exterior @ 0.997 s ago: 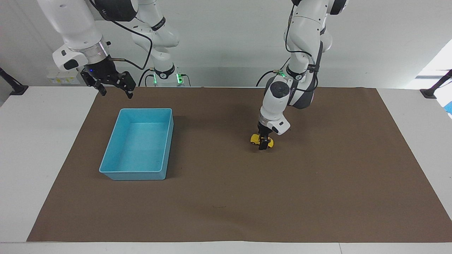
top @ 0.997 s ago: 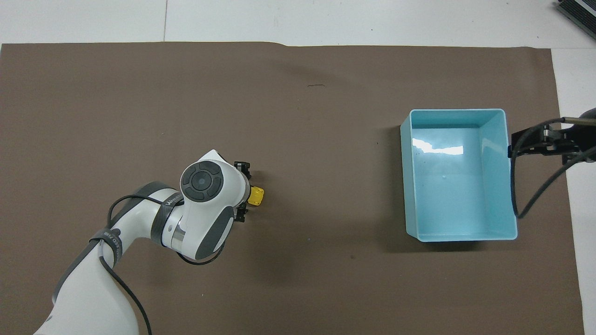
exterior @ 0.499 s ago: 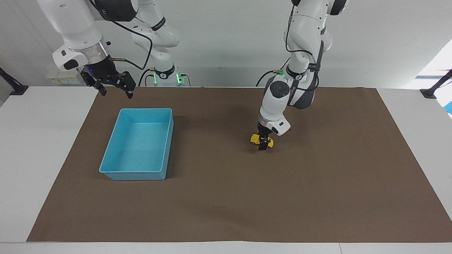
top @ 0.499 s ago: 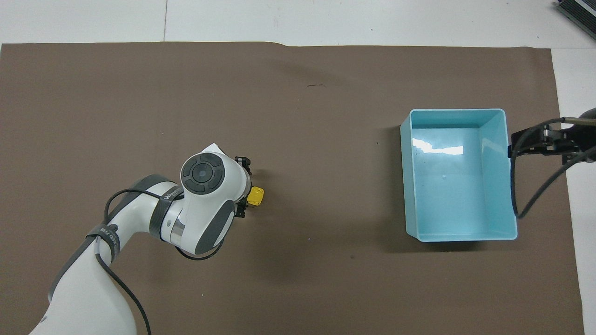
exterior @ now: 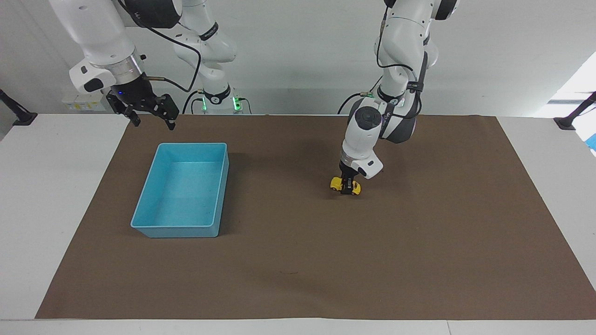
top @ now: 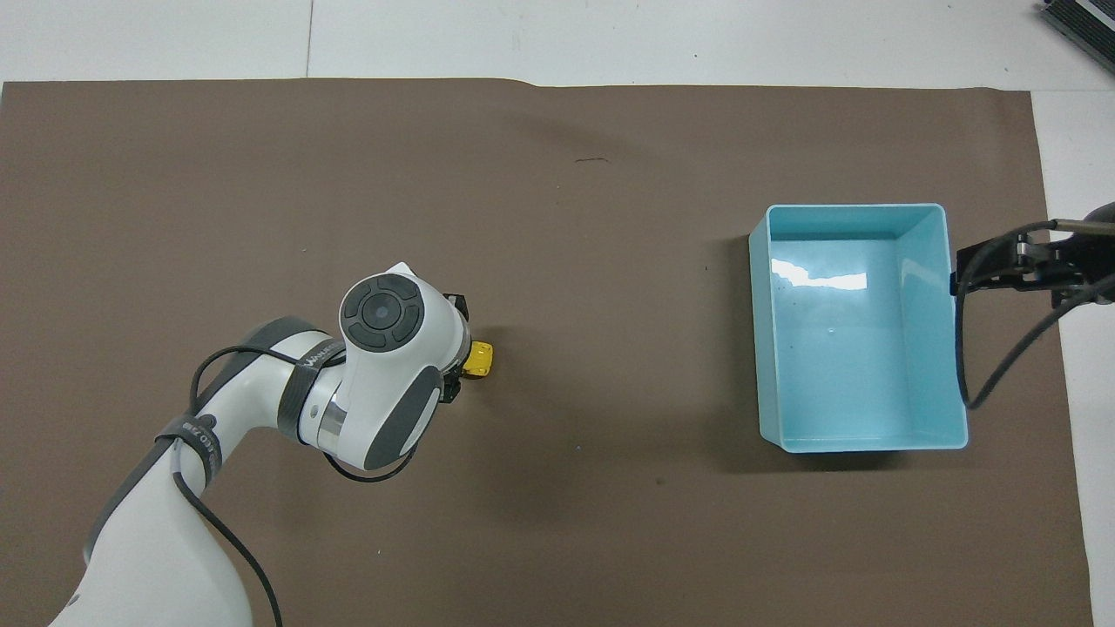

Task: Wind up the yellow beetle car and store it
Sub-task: 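Press the car down with the left gripper and drag it back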

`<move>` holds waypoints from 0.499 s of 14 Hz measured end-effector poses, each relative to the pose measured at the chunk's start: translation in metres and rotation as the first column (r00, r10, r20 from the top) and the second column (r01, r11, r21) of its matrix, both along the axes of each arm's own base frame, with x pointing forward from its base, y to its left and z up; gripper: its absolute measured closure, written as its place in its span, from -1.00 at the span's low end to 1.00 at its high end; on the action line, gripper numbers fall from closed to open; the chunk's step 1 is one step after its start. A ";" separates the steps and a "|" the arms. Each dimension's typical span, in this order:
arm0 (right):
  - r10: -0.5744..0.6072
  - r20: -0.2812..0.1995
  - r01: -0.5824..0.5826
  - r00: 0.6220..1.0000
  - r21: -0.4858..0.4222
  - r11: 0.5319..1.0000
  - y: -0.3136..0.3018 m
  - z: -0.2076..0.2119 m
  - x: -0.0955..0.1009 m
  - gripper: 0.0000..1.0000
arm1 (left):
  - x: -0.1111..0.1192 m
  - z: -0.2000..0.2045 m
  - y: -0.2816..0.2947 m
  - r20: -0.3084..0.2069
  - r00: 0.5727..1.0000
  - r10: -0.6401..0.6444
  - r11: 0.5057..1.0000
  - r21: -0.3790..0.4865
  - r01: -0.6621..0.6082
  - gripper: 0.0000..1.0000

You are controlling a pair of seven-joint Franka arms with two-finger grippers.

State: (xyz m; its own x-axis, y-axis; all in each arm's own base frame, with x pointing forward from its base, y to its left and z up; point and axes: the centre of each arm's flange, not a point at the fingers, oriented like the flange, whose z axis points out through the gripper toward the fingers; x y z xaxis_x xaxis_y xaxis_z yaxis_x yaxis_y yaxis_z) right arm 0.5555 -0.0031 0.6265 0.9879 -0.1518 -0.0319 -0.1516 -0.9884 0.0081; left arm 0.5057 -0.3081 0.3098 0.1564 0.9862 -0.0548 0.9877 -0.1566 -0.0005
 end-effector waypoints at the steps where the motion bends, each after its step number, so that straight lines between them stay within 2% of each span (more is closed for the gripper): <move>1: 0.000 0.000 0.000 1.000 0.000 1.000 0.000 0.000 0.000 -1.00 | 0.001 0.000 0.002 0.000 1.000 0.020 1.000 0.000 -0.020 0.12; 3: 0.000 0.000 0.000 1.000 0.000 1.000 0.000 0.000 0.000 -1.00 | 0.008 0.001 0.010 0.006 0.991 0.130 0.991 -0.004 -0.130 0.12; 5: 0.000 0.000 0.000 1.000 0.000 1.000 0.000 0.000 0.000 -1.00 | 0.019 0.001 0.024 0.024 0.965 0.262 0.965 -0.023 -0.262 0.12; 7: 0.000 0.000 0.000 1.000 0.000 1.000 0.000 0.000 0.000 -1.00 | 0.023 0.000 0.032 0.023 0.951 0.308 0.951 -0.024 -0.308 0.12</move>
